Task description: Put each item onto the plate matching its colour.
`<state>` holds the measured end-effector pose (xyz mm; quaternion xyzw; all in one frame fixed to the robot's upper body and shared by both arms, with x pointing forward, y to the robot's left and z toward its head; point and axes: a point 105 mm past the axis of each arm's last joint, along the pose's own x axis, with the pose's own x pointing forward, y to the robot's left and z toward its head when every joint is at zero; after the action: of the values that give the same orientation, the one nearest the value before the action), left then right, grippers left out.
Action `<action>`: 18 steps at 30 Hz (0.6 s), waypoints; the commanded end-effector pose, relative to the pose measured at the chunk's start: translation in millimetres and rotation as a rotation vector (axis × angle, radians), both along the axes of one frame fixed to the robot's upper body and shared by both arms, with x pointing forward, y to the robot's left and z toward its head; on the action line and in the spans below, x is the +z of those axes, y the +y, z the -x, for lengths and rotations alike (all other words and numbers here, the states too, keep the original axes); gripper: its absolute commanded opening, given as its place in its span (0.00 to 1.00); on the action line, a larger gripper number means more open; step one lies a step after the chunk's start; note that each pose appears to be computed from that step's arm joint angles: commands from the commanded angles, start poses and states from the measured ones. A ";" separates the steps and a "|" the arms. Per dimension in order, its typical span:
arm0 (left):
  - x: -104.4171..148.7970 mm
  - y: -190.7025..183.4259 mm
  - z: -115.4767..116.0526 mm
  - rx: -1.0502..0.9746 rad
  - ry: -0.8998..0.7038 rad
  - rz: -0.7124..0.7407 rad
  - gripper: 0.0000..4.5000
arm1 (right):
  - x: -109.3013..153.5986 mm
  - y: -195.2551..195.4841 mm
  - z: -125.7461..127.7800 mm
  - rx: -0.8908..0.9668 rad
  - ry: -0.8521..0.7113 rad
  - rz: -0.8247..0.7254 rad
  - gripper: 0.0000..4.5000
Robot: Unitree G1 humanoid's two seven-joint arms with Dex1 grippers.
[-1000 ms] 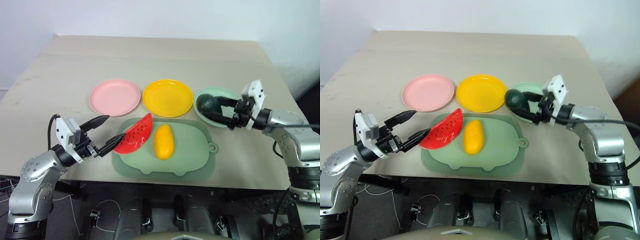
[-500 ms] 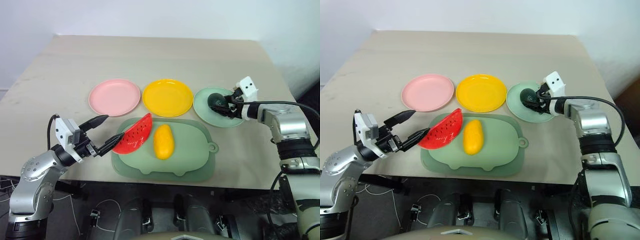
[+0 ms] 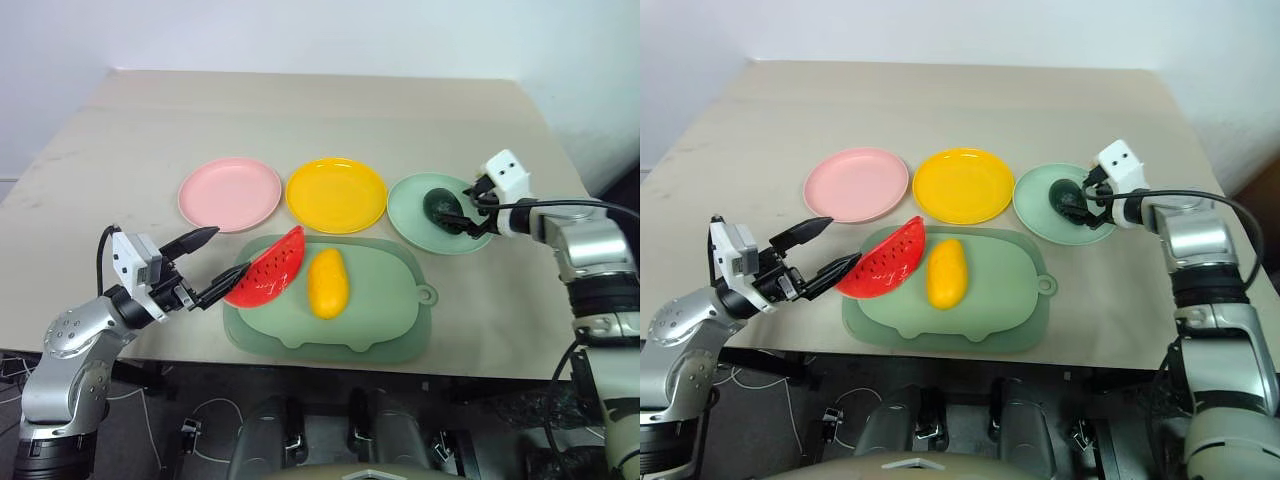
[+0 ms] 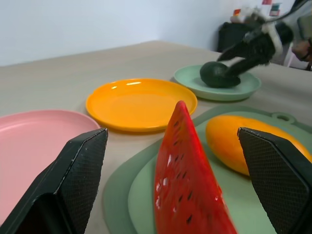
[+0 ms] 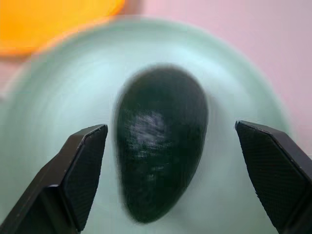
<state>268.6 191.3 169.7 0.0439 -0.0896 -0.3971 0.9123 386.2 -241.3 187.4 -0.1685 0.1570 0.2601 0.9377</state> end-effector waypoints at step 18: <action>-2.8 -1.8 -14.7 -0.047 -0.038 -0.002 1.00 | -10.9 135.9 91.3 0.275 0.288 -0.291 0.99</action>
<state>283.7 191.5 160.7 0.0379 -0.0932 -0.4134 0.9050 294.0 -107.2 172.3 0.0038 0.2259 0.4367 0.8708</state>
